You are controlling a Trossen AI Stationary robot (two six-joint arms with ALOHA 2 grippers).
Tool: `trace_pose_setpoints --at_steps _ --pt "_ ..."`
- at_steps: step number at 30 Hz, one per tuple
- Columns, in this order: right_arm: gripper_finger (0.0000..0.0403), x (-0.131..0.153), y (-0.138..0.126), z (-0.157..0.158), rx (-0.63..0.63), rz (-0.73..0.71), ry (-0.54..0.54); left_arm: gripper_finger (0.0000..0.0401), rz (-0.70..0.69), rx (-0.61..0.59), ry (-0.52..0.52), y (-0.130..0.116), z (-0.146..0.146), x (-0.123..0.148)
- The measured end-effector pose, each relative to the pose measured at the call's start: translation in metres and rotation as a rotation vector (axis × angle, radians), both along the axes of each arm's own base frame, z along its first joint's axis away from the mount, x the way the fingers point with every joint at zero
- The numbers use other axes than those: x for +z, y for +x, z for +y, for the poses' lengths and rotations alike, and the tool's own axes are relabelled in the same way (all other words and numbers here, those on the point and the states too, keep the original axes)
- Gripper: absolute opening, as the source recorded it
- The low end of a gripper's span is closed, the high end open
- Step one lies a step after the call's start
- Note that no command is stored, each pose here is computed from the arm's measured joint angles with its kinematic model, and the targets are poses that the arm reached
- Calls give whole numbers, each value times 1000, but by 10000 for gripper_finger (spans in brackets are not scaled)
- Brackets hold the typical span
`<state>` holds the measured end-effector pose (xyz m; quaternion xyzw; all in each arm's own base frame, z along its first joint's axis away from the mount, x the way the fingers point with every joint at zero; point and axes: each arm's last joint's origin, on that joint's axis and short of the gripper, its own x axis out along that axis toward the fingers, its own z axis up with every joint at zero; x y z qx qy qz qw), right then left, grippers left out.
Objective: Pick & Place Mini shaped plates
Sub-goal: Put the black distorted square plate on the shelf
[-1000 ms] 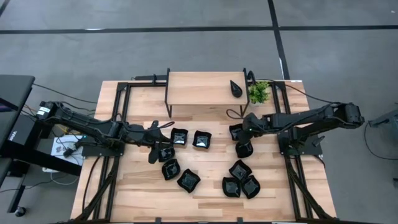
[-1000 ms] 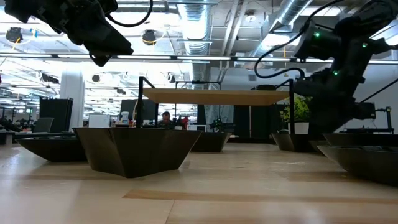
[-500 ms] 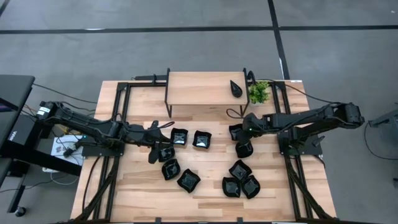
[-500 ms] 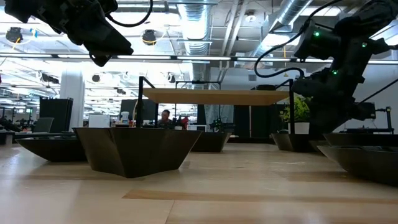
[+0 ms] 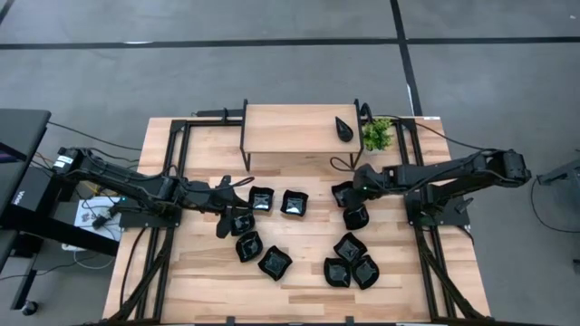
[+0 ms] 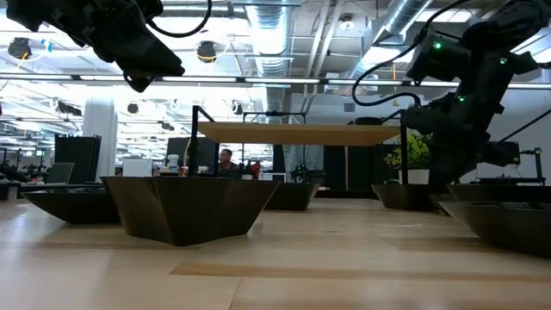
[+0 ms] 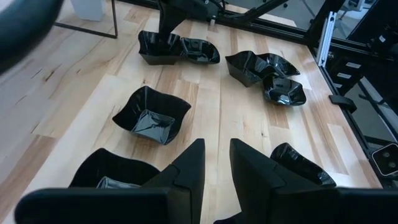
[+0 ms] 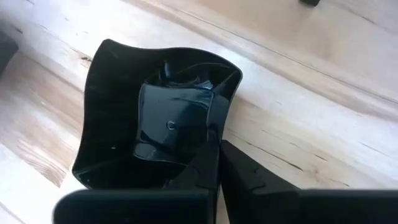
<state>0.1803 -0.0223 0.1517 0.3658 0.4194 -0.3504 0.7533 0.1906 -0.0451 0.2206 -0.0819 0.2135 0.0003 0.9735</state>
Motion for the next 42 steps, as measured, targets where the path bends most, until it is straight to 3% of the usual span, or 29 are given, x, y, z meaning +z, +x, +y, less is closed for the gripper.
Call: trace_pose_setpoints --at_steps 14,28,34,42 --pt "2 38 23 -2 1 -133 -15 76 0 0 0 0 0 0" --pt "1 115 52 -6 70 -356 -92 76 0 0 0 0 0 0" --pt "1 150 56 -23 55 -439 -170 76 0 0 0 0 0 0" --pt "0 184 50 -59 -60 -505 -255 76 -4 1 -1 0 0 0"
